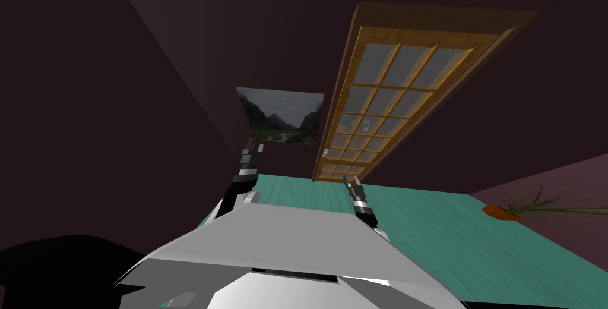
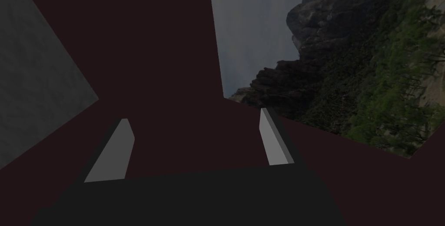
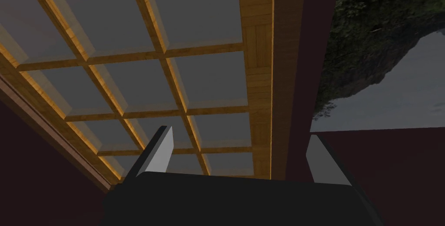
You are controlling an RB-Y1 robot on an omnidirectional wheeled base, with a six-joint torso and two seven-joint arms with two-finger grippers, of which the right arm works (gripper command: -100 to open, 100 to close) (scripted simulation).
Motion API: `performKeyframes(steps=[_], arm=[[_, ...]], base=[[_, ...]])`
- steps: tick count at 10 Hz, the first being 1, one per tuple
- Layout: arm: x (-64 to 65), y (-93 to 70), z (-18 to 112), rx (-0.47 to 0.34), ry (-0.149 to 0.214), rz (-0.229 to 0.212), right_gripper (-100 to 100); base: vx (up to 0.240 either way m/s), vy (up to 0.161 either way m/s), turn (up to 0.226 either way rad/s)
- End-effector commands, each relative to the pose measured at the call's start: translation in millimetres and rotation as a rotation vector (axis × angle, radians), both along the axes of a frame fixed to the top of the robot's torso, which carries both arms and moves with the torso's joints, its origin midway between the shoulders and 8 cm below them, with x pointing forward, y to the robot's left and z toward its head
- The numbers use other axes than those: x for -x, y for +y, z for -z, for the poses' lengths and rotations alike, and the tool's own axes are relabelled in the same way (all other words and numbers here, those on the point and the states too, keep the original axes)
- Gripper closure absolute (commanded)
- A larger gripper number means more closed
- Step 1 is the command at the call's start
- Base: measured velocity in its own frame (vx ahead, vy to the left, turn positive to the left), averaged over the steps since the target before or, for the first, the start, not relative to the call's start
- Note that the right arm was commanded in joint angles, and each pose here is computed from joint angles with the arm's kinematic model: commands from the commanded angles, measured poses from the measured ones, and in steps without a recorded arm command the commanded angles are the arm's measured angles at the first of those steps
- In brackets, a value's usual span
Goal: Pull the door open
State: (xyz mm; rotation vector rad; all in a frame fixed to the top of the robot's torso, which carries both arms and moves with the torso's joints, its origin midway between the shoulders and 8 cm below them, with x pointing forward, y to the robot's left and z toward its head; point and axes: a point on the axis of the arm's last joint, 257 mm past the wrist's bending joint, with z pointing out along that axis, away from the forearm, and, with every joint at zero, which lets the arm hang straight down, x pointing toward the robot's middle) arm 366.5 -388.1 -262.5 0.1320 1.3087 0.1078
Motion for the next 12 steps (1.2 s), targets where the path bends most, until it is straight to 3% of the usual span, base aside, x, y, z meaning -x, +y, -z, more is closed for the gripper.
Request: performKeyframes(steps=[1,2,7,12], arm=[[3.2,-1.9,9.2,0.021,0.018,0.01,-100],[6.9,-4.3,20.9,0.043,0.042,0.022,-100],[18.4,-7.1,53.5,0.094,0.107,0.049,-100],[35.1,-1.4,95.0,0.136,0.187,0.073,-100]], base=[[0.11,-0.01,0.07],[0.138,0.009,0.057],[0.129,-0.005,0.055],[0.162,-0.019,0.062]])
